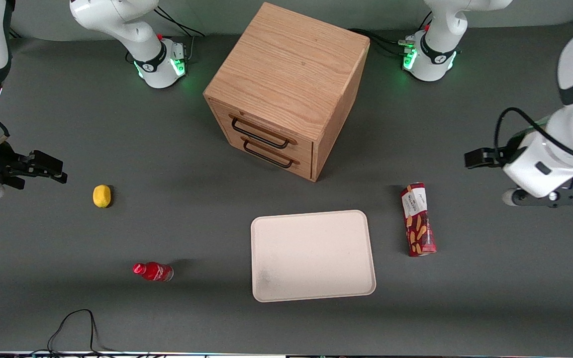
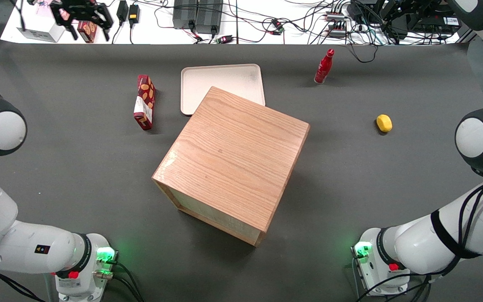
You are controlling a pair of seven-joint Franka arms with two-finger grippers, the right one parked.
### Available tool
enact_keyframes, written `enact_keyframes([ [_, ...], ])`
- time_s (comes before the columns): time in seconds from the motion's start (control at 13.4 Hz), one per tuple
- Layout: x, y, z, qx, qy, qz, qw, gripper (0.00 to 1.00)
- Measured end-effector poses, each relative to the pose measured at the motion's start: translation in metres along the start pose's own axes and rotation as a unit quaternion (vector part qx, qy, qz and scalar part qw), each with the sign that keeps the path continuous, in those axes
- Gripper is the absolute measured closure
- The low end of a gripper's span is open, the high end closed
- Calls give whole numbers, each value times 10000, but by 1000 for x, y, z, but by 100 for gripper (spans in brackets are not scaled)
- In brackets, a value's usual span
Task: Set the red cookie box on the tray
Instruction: 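Move the left gripper toward the red plaid shortbread box, then lower the open left gripper around the box and close it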
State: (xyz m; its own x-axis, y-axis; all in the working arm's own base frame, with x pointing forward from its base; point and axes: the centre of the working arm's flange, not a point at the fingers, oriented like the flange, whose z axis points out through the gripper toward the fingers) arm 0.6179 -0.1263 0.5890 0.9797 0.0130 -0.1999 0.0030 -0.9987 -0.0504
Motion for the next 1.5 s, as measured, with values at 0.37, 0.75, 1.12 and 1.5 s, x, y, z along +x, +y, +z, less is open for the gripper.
enact_keyframes([
  [0.37,2,9,0,-53,-8,-93,9999,0],
  [0.75,52,13,73,-310,303,-180,9989,0],
  [1.12,80,3,191,-479,606,-385,9963,0],
  [1.5,87,12,293,-562,913,-388,9935,0],
])
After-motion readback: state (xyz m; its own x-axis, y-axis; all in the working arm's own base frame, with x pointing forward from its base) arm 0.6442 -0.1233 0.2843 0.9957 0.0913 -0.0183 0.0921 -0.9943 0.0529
